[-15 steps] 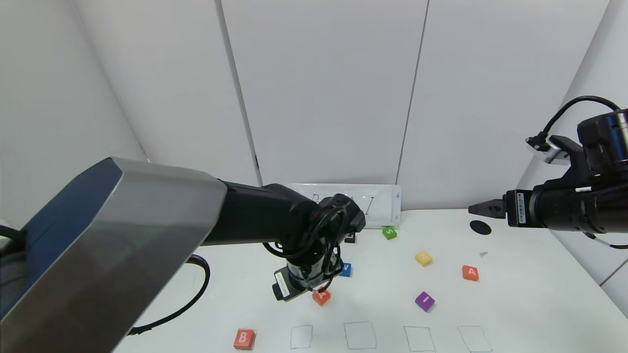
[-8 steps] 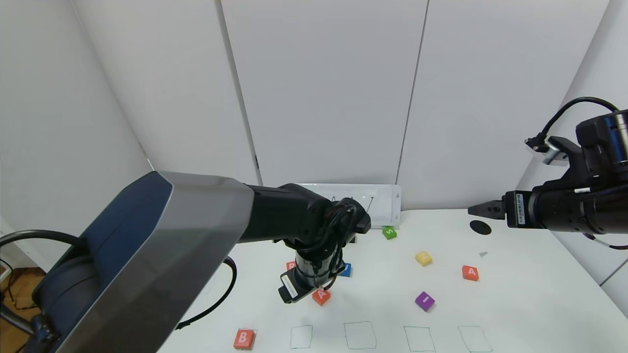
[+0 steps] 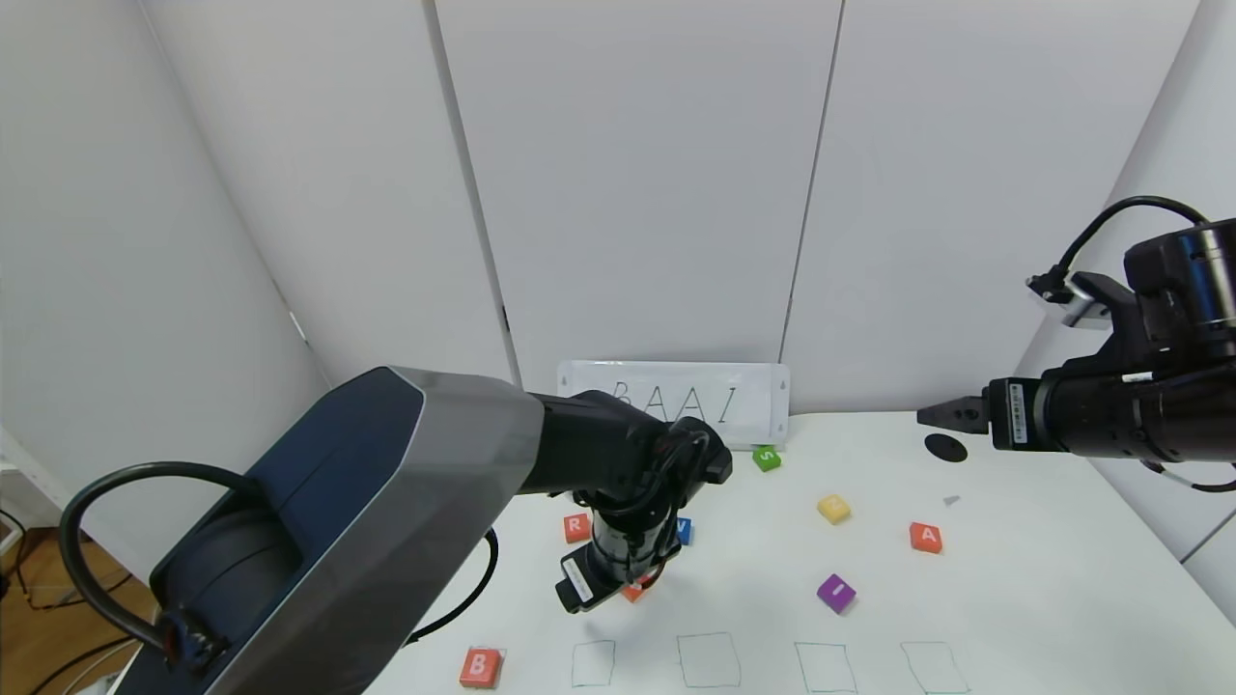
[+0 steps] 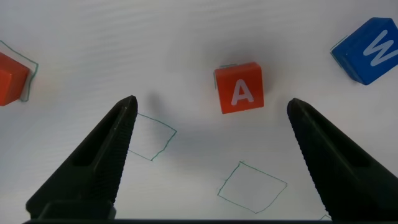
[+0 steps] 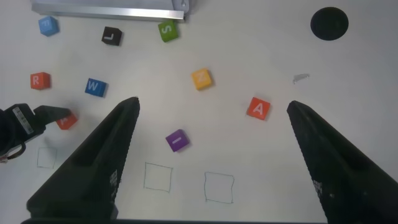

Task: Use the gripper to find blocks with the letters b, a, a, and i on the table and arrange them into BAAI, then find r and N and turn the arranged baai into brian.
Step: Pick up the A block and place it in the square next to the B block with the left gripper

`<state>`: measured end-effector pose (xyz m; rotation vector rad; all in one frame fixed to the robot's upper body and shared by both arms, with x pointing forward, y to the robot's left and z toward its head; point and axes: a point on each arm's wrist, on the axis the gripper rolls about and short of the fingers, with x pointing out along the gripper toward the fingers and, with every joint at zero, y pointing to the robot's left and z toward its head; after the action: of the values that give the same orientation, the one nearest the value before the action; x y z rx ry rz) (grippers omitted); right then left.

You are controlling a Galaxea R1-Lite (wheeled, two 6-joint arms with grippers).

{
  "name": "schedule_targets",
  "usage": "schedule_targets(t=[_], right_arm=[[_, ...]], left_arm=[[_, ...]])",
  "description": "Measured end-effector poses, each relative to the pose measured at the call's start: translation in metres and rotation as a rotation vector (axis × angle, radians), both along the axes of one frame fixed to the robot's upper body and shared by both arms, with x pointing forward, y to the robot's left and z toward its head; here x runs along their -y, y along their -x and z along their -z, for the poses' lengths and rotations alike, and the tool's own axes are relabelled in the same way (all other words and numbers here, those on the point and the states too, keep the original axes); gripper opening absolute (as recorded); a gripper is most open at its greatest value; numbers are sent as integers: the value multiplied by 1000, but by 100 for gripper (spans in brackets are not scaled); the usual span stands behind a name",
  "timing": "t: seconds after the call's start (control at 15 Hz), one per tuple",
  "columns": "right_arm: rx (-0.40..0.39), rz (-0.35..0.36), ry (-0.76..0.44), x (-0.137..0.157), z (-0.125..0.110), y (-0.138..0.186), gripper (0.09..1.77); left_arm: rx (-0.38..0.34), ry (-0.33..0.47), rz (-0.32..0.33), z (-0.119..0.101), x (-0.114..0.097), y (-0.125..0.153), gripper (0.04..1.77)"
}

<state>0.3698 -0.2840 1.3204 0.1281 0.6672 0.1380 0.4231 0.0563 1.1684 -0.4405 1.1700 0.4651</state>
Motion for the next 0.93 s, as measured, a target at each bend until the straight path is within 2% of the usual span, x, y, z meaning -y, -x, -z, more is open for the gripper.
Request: schedule_targets(t=[0.93], right_arm=[[0,8,14,-2,3,-1,171]], left_arm=[[-26,-5,-7,22,3,-13,172]])
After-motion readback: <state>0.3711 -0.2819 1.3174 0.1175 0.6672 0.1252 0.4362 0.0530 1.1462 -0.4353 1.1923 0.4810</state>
